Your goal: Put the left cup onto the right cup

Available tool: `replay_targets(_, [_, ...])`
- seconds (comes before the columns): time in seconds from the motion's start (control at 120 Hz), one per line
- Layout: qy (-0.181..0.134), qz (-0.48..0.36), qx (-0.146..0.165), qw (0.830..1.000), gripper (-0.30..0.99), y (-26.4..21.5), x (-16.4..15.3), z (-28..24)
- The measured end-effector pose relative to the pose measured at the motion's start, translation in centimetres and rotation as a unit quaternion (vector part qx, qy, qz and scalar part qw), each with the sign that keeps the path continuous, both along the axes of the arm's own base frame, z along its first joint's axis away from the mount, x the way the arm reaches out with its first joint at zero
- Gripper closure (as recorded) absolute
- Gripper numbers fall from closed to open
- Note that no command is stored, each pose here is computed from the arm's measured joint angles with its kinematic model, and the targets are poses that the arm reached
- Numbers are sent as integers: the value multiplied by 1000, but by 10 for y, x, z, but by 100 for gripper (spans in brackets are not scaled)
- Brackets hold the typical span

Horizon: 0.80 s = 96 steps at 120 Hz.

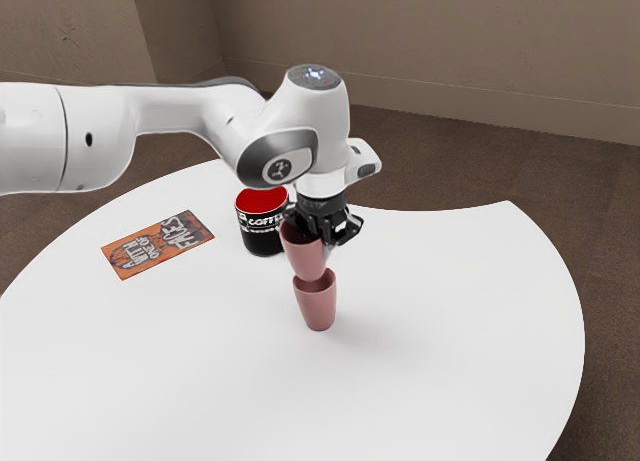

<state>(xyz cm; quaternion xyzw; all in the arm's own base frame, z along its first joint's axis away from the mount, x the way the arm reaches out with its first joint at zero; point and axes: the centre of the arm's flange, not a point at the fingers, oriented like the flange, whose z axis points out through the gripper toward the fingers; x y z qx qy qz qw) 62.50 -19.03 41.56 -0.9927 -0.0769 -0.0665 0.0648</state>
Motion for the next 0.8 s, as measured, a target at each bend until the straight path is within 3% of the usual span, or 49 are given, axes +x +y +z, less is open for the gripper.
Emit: replay_targets(0.8, [-1, 10, -6, 1000, 78, 0, 7, -20])
